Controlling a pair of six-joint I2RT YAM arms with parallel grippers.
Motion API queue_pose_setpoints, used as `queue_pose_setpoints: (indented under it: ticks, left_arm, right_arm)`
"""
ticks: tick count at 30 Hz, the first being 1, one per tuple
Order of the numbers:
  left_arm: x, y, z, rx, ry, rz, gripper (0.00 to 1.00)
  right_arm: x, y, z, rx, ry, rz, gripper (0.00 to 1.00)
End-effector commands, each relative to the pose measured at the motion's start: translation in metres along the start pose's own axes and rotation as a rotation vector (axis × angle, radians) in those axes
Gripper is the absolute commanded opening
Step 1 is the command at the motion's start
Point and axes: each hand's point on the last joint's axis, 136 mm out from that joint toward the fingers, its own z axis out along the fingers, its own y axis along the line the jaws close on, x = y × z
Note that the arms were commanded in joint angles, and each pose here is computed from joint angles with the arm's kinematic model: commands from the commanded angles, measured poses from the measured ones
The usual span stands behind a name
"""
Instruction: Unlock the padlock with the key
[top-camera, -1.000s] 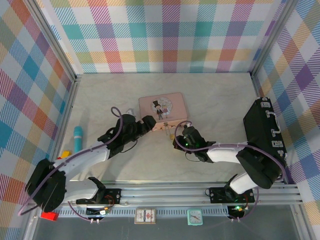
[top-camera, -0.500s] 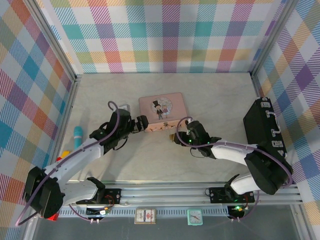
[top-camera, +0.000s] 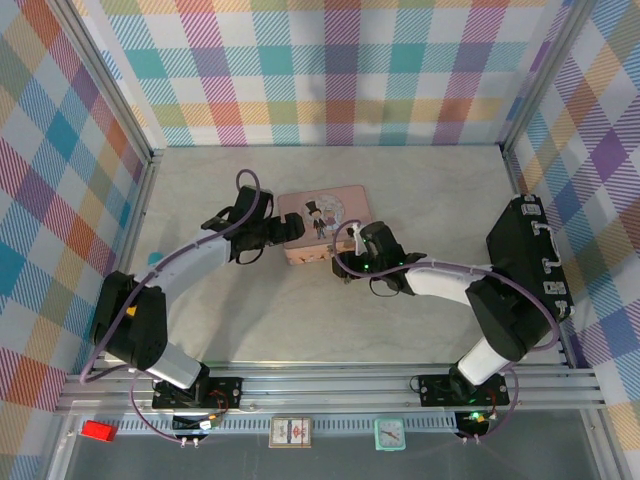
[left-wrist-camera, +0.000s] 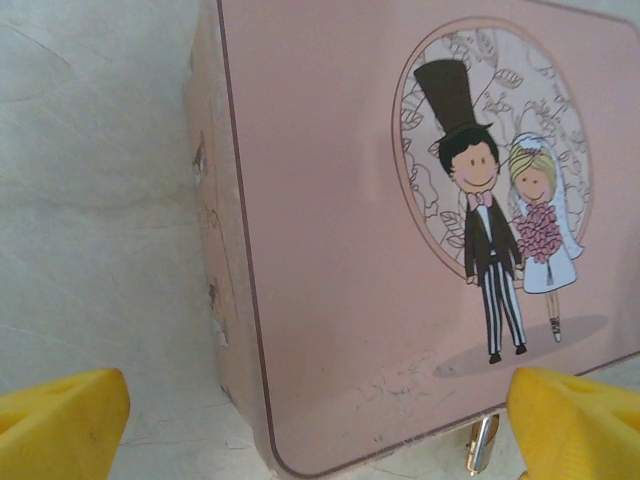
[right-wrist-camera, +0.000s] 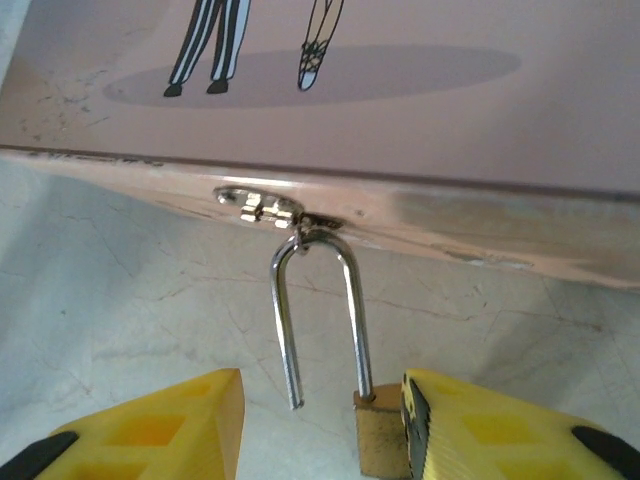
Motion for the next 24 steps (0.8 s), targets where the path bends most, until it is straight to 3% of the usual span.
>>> queue_pose_setpoints:
  ticks: [1,8,15,24]
  left_arm:
    - [-0.004,-0.005,0.004,0.014,0.021,-0.013,0.96]
    - [-0.005,0.019,0.029,-0.107,0.046,-0.053,0.97]
    - [0.000,0.032,0.050,-0.133,0.075,-0.114,0.96]
    - [0.009,0.062,0.048,-0.256,0.050,-0.133,0.96]
  right_arm:
    - [-0.010,0.001,0.001,-0.008,0.003,-0.032,0.46]
    - [-0.015,-0.004,0.014,-0.048,0.035,-0.032,0.41]
    - [-0.013,-0.003,0.028,-0.081,0.080,-0.044,0.36]
    - [-0.014,-0.006,0.037,-0.098,0.092,-0.028,0.28]
